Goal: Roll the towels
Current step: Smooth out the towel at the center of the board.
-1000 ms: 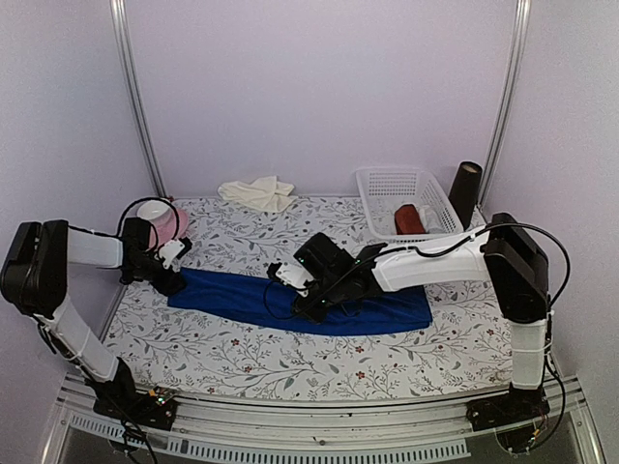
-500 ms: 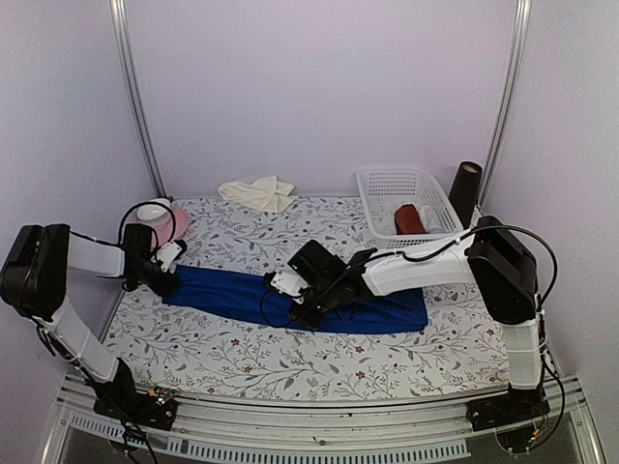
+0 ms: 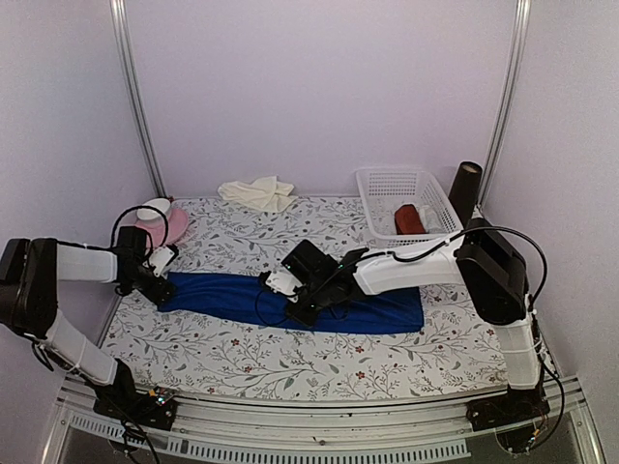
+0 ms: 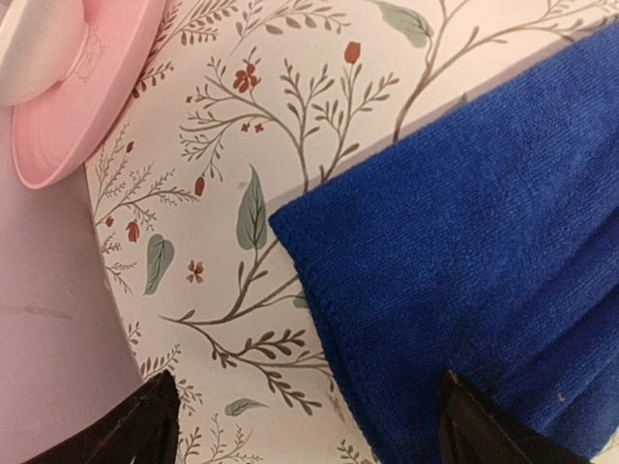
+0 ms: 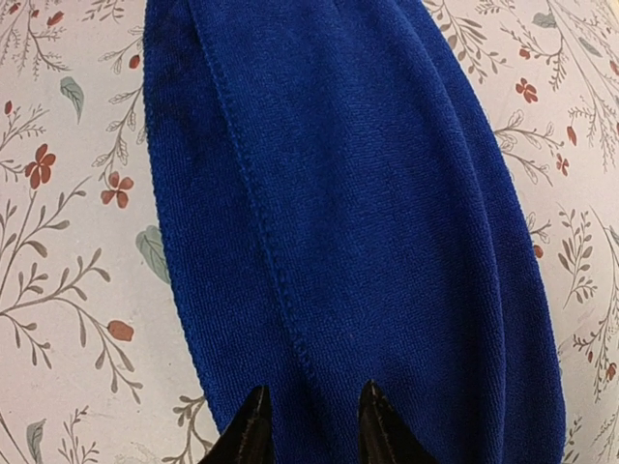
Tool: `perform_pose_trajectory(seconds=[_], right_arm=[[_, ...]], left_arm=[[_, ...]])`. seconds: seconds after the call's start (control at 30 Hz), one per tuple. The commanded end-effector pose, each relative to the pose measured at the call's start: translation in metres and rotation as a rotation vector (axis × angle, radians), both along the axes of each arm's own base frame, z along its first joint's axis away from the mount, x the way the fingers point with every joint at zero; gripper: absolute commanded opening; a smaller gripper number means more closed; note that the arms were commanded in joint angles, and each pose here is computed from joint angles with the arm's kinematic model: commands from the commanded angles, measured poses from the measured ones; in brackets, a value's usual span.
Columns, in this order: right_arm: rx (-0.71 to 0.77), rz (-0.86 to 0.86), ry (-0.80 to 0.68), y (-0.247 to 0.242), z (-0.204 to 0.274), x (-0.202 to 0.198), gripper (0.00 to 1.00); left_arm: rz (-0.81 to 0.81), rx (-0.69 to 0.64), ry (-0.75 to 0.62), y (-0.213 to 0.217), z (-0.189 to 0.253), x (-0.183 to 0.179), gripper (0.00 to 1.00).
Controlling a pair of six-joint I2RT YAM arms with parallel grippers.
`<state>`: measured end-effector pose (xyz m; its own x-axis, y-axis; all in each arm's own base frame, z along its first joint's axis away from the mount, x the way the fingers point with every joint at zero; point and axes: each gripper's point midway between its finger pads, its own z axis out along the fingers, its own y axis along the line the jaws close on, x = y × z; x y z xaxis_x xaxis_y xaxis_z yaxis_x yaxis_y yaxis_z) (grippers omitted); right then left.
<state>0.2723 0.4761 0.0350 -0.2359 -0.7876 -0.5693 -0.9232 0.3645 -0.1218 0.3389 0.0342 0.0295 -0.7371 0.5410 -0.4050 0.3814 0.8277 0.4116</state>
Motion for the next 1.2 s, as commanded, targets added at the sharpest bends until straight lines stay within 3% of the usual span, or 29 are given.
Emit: perform_pose_trajectory(seconds=[0.0,0.3,0.33,0.67,1.17], right_arm=[[-0.021,-0.002,-0.020,0.006,-0.009,0.005,0.28],[-0.041,0.001,-0.002,0.007,-0.026,0.006,0.20],[-0.038,0.001,0.001,0.008,-0.026,0.005,0.16],[-0.027,-0.004,-0.003,0.008,-0.019,0.005,0.05],[0.050,-0.029,0.031,0.002,0.012,0.011,0.12]], left_arm=[[0.023,-0.056,-0.018,-0.004,0.015,0.005,0.94],[0.035,-0.066,-0.114,-0.003,0.033,0.004,0.97],[0.036,-0.068,-0.120,-0.003,0.034,0.004,0.97],[0.040,-0.080,-0.116,-0.002,0.029,0.001,0.97],[0.026,-0.074,-0.088,-0.003,0.018,0.001,0.97]])
